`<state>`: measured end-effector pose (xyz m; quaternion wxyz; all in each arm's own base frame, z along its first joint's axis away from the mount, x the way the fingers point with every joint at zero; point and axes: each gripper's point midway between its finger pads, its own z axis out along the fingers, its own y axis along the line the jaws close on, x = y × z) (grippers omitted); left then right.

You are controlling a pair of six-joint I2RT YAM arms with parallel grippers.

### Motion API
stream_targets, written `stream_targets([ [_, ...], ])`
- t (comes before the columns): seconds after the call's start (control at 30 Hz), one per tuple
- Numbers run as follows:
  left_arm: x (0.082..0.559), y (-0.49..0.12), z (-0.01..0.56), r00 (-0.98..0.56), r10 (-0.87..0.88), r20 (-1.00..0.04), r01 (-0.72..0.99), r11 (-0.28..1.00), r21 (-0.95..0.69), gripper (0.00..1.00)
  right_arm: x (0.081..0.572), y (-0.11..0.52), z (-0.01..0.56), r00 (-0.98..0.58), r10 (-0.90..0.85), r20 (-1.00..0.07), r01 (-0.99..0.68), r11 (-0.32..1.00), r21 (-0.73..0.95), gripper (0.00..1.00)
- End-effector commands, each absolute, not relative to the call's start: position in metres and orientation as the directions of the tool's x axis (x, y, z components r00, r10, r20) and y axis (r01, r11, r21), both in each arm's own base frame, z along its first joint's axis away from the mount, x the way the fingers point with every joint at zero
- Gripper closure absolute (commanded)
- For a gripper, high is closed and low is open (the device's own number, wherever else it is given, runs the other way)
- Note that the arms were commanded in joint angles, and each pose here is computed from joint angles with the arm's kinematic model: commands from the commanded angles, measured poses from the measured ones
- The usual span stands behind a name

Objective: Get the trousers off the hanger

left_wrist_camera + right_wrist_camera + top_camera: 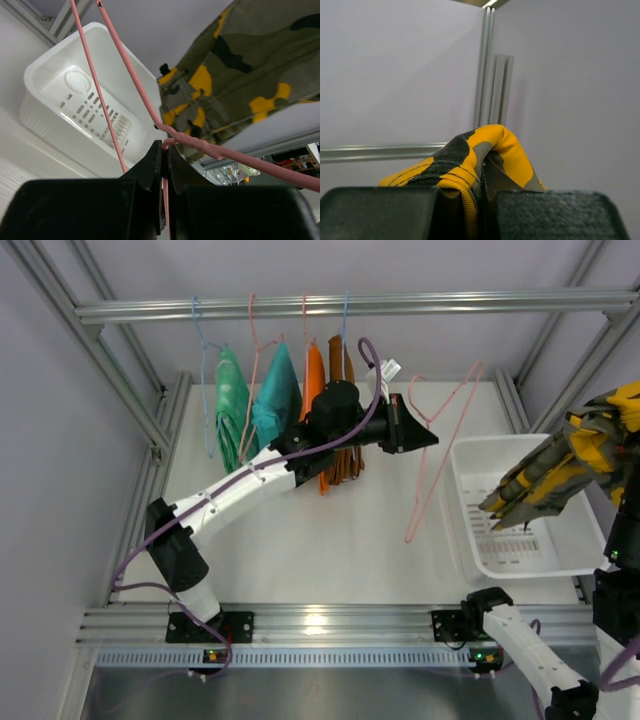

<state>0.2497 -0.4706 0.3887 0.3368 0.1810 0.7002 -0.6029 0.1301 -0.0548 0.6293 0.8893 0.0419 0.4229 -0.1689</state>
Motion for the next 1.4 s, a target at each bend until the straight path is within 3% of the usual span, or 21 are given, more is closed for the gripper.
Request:
stream_targets([
  [0.0,0.243,-0.456,0.446,-0.598,-0.229,-0.768,0.757,0.153,-0.635,1.0,0.097,-0.079,0.641,0.598,-0.382,-0.704,0.489,0.87,-0.057,1.0],
  [0.3,0.243,-0.454,0.456,-0.572,-0.24,-0.784,0.777,0.146,-0.612,1.0,0.111,-0.087,0.601,0.479,-0.472,-0.74,0.567,0.81,-0.149,1.0],
  [0.6,0.241,-0.45,0.462,-0.581,-0.252,-0.774,0.769,0.14,-0.624,1.0,0.14,-0.097,0.537,0.247,-0.571,-0.783,0.632,0.708,-0.316,1.0],
  [0.83,0.243,-0.45,0.463,-0.608,-0.258,-0.751,0.748,0.13,-0.651,1.0,0.195,-0.083,0.432,0.084,-0.623,-0.778,0.55,0.68,-0.485,1.0],
  [1.0,0.249,-0.445,0.468,-0.635,-0.273,-0.723,0.722,0.121,-0.681,1.0,0.224,-0.073,0.366,0.028,-0.563,-0.826,0.462,0.74,-0.489,1.0],
  [1.17,0.25,-0.446,0.472,-0.639,-0.276,-0.718,0.721,0.111,-0.684,1.0,0.244,-0.062,0.335,0.014,-0.514,-0.858,0.404,0.788,-0.465,1.0],
  [1.3,0.252,-0.445,0.475,-0.633,-0.283,-0.721,0.725,0.113,-0.68,1.0,0.255,-0.058,0.317,-0.056,-0.467,-0.883,0.355,0.817,-0.455,0.8],
  [1.33,0.252,-0.444,0.476,-0.628,-0.285,-0.724,0.728,0.113,-0.676,1.0,0.254,-0.057,0.321,-0.055,-0.459,-0.887,0.351,0.822,-0.448,0.64],
  [1.37,0.253,-0.443,0.476,-0.627,-0.286,-0.725,0.729,0.115,-0.675,1.0,0.252,-0.056,0.311,-0.097,-0.454,-0.886,0.319,0.829,-0.46,0.57],
])
